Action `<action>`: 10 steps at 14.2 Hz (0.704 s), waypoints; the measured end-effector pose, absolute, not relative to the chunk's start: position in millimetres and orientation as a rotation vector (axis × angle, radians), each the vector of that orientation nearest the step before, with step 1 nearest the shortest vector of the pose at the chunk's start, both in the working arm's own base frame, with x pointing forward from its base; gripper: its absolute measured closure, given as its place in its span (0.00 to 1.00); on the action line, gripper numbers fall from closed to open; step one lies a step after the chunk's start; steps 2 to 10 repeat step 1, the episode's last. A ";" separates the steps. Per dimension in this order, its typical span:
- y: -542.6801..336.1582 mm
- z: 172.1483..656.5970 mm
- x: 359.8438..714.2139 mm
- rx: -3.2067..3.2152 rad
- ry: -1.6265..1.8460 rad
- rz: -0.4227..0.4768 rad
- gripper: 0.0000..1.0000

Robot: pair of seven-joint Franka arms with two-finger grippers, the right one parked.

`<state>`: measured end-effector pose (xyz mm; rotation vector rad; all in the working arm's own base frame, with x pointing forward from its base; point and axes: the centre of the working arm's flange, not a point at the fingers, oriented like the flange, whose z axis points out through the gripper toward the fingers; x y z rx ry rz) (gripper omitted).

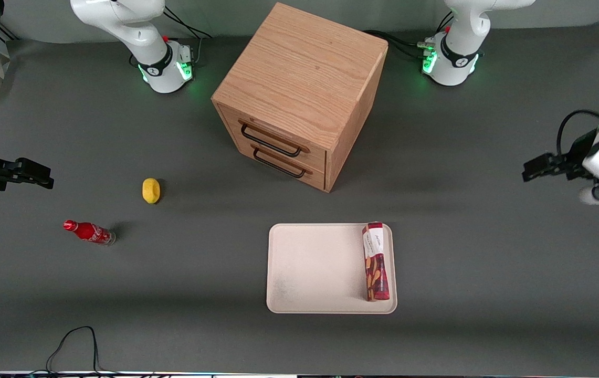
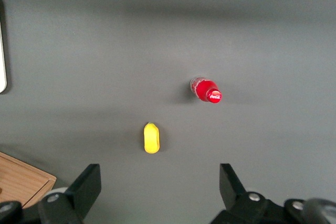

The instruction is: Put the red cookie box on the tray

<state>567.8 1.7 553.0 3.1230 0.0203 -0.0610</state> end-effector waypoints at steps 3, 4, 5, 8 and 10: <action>5.8 556.1 560.3 3.146 0.006 -0.057 0.00; 5.8 556.1 560.3 3.146 0.006 -0.057 0.00; 5.8 556.1 560.3 3.146 0.006 -0.057 0.00; 5.8 556.1 560.3 3.146 0.006 -0.057 0.00; 5.8 556.1 560.3 3.146 0.006 -0.057 0.00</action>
